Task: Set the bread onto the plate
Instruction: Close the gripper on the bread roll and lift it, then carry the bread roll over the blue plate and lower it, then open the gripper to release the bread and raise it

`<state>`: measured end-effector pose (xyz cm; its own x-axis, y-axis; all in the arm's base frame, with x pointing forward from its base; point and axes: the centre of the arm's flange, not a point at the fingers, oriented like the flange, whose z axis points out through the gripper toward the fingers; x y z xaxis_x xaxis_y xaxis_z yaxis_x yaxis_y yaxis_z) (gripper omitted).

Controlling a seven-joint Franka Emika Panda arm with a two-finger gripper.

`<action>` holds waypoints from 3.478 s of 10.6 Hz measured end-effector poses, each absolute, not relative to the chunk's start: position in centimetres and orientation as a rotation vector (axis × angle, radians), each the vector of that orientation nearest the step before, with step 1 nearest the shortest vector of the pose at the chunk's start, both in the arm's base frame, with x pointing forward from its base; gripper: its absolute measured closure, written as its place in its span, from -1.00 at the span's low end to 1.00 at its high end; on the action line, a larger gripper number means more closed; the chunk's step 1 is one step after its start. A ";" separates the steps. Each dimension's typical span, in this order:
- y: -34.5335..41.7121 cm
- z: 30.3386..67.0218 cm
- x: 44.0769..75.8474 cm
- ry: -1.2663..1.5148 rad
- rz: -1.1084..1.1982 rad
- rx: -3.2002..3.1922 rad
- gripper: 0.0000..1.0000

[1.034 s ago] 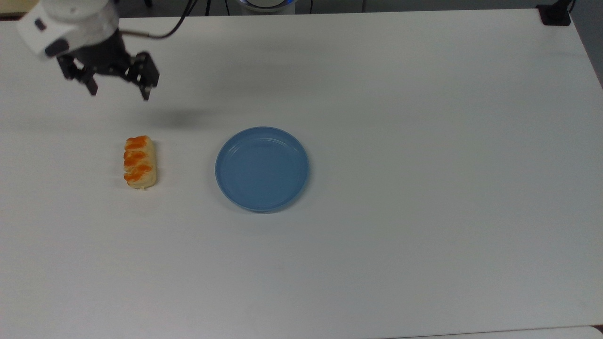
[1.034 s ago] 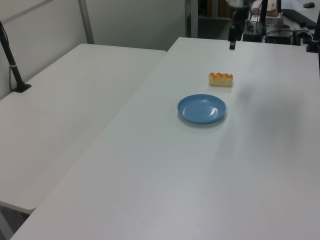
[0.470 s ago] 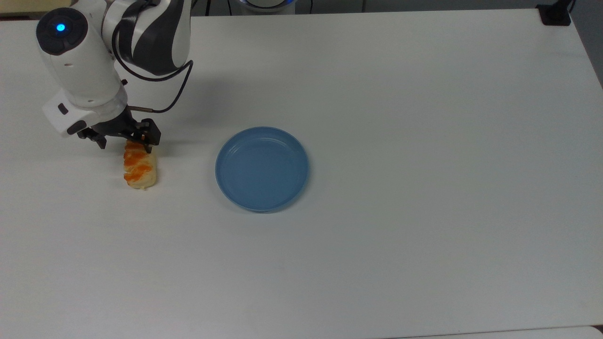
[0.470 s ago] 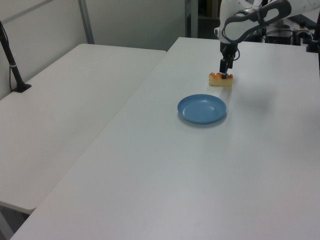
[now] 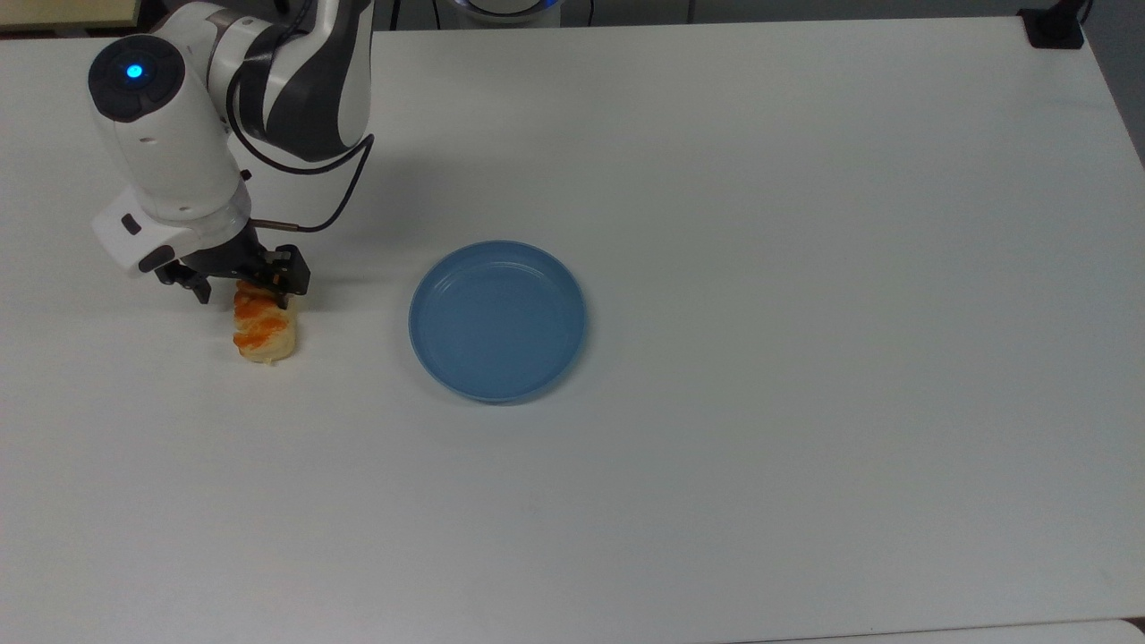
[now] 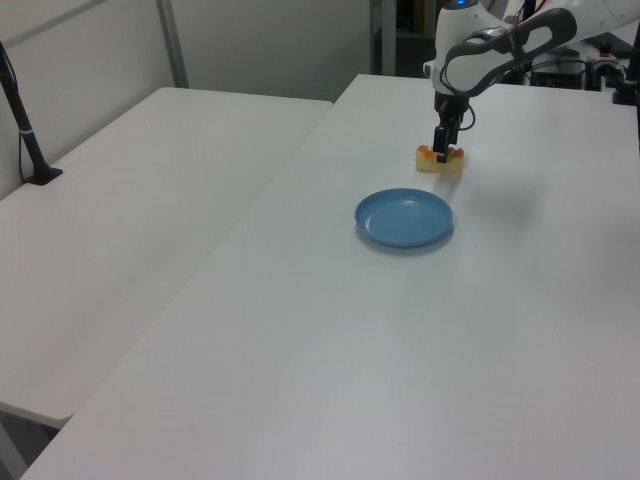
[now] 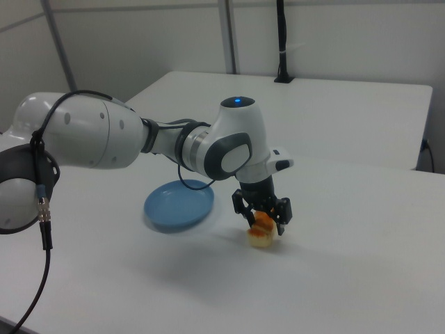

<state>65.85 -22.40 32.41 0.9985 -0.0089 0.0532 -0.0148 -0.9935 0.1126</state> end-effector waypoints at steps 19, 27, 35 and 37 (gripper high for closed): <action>4.7 36.3 67.1 0.051 -0.016 3.074 0.47; 4.3 38.2 67.6 0.069 0.018 3.031 -1.00; 1.8 57.3 59.2 -0.078 -0.004 3.038 -1.00; 0.2 59.0 58.2 -0.122 0.011 3.039 -1.00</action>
<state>58.18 0.19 58.96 0.9968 -0.0796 0.0114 -0.0803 -0.9918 0.0996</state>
